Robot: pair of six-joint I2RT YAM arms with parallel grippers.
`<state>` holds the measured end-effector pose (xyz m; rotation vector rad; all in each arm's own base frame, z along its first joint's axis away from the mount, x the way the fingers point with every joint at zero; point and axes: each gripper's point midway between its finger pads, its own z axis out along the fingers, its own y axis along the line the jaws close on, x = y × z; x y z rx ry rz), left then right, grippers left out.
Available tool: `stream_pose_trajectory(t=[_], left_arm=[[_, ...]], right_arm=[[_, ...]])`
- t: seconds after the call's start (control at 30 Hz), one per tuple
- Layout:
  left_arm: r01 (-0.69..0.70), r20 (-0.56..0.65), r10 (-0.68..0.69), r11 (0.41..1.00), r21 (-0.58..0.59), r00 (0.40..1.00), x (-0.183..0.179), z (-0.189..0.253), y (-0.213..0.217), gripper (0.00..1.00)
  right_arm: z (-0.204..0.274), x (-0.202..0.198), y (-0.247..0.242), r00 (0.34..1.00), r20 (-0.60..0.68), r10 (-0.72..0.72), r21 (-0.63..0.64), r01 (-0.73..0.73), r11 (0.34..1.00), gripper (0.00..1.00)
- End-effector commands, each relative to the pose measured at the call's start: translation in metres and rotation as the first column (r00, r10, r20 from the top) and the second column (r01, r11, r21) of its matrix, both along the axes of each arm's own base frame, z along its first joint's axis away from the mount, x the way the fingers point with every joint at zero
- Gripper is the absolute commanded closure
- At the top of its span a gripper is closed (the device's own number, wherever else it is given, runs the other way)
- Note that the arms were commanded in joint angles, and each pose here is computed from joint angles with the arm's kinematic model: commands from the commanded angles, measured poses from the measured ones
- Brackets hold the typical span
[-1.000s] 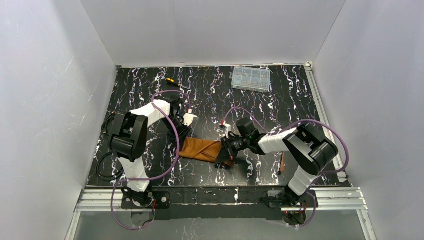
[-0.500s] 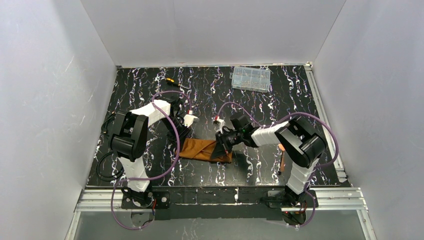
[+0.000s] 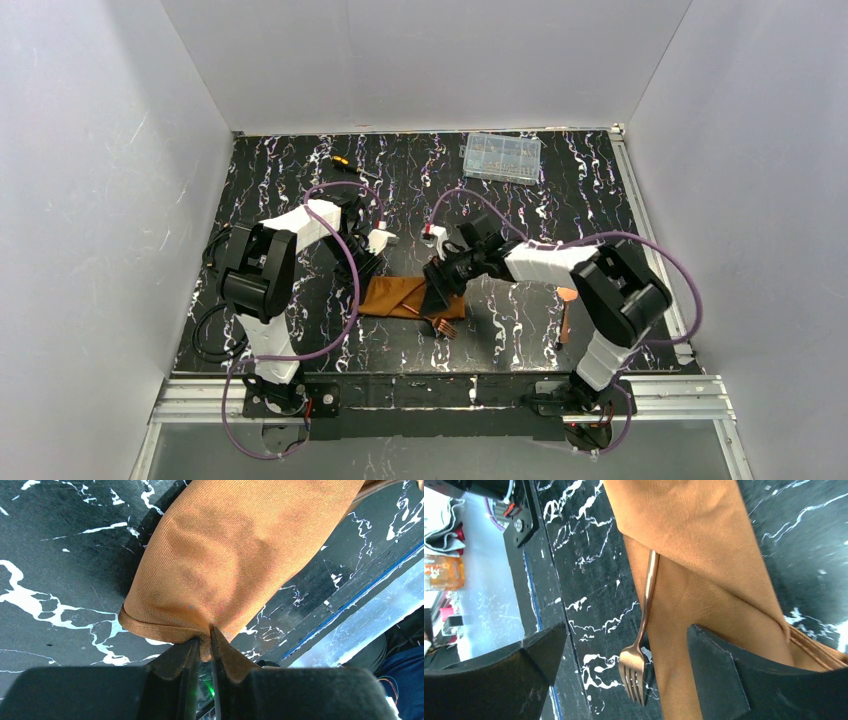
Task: Fold the napkin into a case and place the utensils inside
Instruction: Insert the fork into the folded napkin.
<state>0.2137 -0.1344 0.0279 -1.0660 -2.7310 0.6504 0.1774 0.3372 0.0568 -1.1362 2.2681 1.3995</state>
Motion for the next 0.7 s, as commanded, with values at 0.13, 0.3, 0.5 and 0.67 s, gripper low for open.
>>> stream_pose_trajectory(t=[0.13, 0.3, 0.5, 0.67], left_arm=[[-0.001, -0.035, 0.0, 1.0, -0.023, 0.999, -0.008, 0.007, -0.002, 0.89], [-0.007, -0.037, 0.006, 1.0, -0.026, 0.999, -0.008, 0.008, -0.003, 0.89], [-0.012, -0.047, 0.011, 1.0, -0.028, 0.999, -0.009, 0.008, -0.004, 0.9], [-0.016, -0.068, 0.014, 0.999, -0.032, 0.998, -0.011, 0.008, -0.005, 0.9]], right_arm=[[0.046, 0.02, -0.016, 0.981, 0.185, -0.054, -0.062, 0.066, 0.996, 0.01], [0.047, 0.009, -0.054, 0.929, 0.306, -0.207, -0.124, 0.255, 0.959, 0.01], [0.04, -0.005, -0.097, 0.78, 0.468, -0.416, -0.108, 0.517, 0.849, 0.01], [0.035, -0.017, -0.098, 0.669, 0.64, -0.379, -0.135, 0.583, 0.801, 0.01]])
